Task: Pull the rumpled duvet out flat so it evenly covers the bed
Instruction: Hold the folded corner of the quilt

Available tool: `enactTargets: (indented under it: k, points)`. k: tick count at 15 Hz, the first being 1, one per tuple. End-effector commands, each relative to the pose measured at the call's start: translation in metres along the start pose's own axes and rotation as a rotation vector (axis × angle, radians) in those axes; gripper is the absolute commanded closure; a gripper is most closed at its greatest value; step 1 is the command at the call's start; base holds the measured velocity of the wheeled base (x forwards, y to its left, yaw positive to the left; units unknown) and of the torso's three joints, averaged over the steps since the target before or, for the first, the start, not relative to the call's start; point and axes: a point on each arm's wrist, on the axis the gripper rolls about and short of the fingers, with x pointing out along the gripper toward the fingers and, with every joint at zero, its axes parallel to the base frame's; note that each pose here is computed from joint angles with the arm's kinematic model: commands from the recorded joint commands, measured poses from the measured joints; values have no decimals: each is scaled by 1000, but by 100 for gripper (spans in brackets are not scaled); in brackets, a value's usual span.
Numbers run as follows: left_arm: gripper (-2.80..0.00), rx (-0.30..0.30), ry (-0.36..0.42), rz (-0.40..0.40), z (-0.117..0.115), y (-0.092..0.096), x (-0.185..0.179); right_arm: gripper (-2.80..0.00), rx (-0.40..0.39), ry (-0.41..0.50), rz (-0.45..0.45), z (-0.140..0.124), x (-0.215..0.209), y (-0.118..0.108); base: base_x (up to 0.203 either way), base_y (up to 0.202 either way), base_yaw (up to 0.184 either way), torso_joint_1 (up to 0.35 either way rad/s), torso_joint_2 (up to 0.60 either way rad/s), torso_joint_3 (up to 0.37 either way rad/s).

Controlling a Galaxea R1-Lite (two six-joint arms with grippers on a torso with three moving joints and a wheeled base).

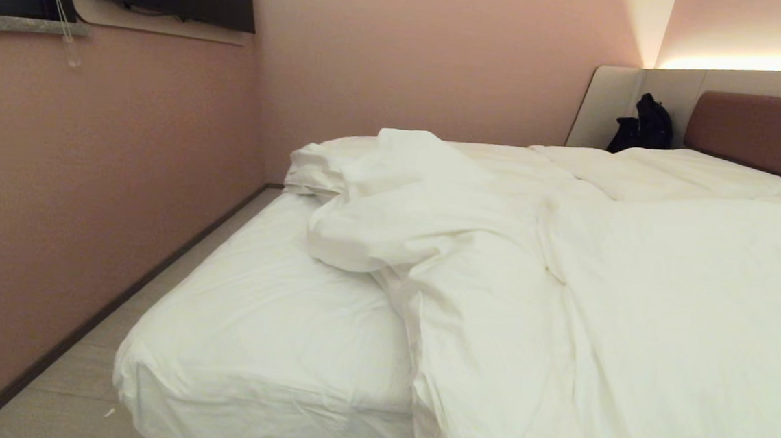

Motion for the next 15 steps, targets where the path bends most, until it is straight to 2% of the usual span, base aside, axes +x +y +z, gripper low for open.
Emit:
enactTargets:
  k: [1, 7, 15]
  points:
    - [0, 1, 0, 1, 0, 0, 0, 0, -1, -1, 1, 0, 0, 0, 0, 0, 0, 0, 0, 0]
    - [0, 2, 4, 4, 0, 0, 0, 0, 2, 1, 1, 0, 0, 0, 1, -13, 0, 0, 0, 0]
    - [0, 2, 1, 4, 0, 0, 0, 0, 2, 0, 1, 0, 0, 0, 0, -162, -1, 1, 2, 2]
